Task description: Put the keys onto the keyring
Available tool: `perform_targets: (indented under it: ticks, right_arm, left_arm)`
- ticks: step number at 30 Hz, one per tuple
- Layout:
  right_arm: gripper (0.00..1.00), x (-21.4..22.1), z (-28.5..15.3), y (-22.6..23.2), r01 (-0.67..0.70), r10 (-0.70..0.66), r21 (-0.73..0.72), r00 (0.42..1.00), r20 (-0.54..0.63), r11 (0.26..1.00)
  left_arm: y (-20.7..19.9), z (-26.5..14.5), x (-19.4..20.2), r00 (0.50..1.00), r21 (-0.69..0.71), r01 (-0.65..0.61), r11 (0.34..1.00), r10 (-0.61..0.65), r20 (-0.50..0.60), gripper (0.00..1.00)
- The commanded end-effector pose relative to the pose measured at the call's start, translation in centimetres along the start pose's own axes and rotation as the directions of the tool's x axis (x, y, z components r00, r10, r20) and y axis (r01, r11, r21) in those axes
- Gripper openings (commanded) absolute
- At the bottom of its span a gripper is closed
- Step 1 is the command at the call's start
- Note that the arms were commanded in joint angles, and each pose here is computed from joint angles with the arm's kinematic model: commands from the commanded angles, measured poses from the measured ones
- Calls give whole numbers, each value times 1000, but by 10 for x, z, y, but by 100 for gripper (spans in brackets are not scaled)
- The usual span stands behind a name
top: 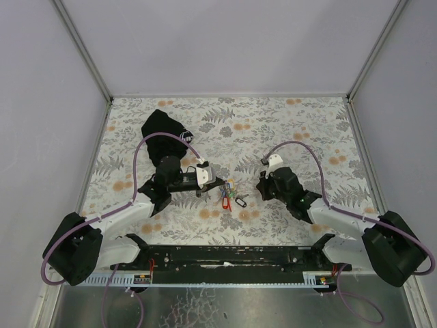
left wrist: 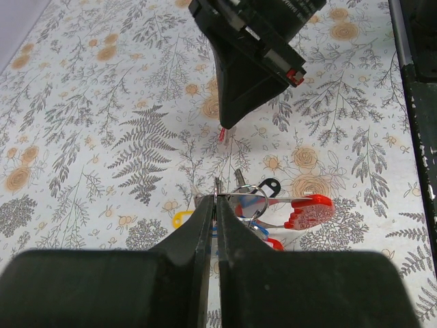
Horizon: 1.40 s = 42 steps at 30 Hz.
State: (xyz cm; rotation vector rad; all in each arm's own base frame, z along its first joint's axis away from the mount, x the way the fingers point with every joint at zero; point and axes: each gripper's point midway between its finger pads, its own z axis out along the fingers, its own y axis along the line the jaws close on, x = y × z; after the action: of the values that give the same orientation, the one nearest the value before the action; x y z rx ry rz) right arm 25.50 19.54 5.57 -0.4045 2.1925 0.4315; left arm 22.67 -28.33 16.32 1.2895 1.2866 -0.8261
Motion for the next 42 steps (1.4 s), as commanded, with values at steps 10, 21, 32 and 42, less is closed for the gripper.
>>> perform_targets:
  ticks: [10,21,32,42]
  right_arm:
    - [0,-40,-3,14,84,-29,-118,913,406,989]
    - [0,-19,-42,29,-42,75,-197,984,162,979]
    - [0,22,-94,63,-223,153,-311,960,-234,924]
    - [0,30,-55,24,-208,188,-43,941,-282,977]
  left_arm:
    - [13,-3,-26,994,-58,-69,996,74,86,0]
    - [15,-4,-28,992,-72,-74,995,80,92,0]
    - [16,-5,-29,992,-83,-78,994,85,91,0]
    - [15,-4,-28,993,-77,-76,994,83,89,0]
